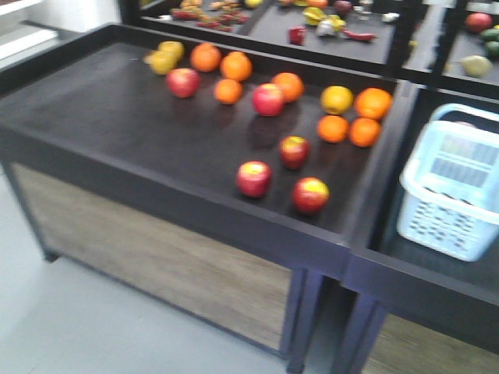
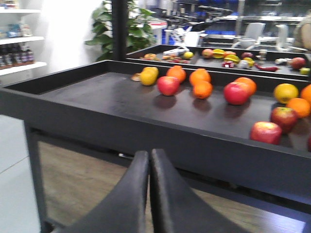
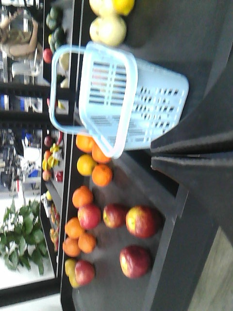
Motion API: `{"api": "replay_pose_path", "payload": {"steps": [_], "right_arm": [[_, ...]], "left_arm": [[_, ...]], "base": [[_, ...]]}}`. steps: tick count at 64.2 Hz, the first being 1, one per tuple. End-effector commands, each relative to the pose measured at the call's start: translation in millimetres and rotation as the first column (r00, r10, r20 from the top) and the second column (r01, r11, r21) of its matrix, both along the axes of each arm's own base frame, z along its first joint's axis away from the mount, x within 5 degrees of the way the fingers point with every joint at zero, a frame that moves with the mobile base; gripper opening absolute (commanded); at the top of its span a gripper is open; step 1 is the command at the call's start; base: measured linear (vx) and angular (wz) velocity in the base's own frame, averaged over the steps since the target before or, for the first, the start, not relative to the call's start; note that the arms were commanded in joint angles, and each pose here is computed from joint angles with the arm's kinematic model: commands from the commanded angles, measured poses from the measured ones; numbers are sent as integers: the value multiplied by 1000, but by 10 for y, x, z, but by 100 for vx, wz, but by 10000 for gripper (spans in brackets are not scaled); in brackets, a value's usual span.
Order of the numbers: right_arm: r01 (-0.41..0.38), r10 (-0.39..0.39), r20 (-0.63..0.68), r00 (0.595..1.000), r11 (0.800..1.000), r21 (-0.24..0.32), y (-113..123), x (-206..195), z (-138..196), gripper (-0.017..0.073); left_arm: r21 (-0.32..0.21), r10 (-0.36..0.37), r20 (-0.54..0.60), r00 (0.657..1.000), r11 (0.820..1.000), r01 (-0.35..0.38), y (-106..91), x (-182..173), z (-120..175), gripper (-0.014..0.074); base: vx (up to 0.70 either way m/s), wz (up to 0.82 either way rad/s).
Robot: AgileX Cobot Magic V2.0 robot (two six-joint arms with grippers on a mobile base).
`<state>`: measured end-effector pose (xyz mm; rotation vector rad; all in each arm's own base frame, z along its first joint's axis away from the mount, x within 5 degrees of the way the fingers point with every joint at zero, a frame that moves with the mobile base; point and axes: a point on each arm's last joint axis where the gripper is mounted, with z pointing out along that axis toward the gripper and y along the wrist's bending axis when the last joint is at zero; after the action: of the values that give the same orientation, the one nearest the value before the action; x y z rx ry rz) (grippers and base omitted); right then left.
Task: Pick three apples into basket with both arms
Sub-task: 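Turn the base toward the fruit table holding the light-blue basket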
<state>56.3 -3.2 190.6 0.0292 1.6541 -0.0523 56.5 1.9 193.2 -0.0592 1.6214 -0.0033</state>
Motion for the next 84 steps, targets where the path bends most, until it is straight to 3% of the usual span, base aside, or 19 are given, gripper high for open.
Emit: {"api": "replay_pose_path", "payload": {"steps": [1, 84], "right_arm": [[2, -1, 69, 998, 1000, -17, -1, 0, 26, -5], [2, -1, 69, 998, 1000, -17, -1, 0, 26, -5]], "left_arm": [[2, 3, 115, 993, 1000, -3, 1, -22, 161, -6], [2, 3, 115, 993, 1000, -3, 1, -22, 161, -6]], "base": [[2, -48], [3, -29]]}}
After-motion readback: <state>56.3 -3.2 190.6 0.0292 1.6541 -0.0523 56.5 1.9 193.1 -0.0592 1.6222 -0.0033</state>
